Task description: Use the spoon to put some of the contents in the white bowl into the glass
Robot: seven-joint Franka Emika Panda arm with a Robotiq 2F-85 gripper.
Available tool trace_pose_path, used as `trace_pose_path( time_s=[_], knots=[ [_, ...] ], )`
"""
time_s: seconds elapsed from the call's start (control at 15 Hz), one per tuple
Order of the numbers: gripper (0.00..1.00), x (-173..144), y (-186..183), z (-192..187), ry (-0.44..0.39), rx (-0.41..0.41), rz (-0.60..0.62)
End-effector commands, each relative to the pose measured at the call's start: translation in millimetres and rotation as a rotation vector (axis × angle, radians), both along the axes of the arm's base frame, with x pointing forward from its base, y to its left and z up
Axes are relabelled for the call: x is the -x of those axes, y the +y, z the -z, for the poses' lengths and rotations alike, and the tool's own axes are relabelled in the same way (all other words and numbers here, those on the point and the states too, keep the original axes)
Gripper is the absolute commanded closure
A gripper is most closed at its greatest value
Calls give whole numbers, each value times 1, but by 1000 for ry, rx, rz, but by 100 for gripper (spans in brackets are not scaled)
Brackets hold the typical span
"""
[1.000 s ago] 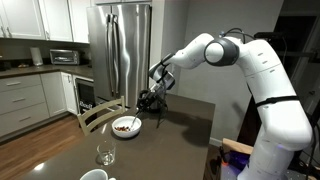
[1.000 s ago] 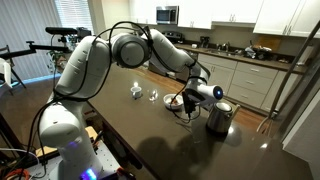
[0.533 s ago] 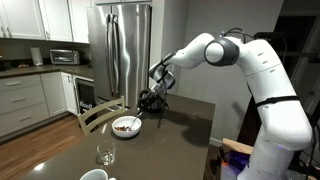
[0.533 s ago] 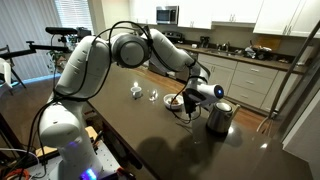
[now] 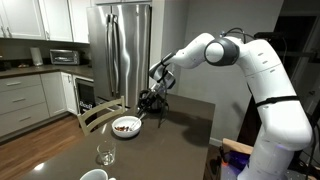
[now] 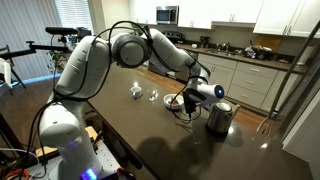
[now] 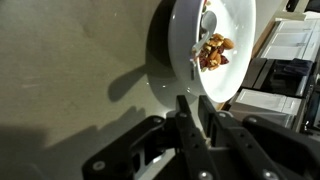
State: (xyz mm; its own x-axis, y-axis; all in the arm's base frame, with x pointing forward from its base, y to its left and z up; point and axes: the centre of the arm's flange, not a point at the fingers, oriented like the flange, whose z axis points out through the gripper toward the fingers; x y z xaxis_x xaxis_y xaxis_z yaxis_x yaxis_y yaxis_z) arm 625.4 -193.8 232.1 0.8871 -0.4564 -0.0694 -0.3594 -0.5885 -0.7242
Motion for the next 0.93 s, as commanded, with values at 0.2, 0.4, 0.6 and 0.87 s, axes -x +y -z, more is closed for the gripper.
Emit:
trace_pose_path(
  time_s=[0.2,0.4,0.6,0.87],
  knots=[
    [33,8,-2,-18,42,-10,68],
    [14,17,0,-27,51,-3,125],
    [0,28,3,-35,44,-5,183],
    [0,47,18,-34,32,-66,271]
  ],
)
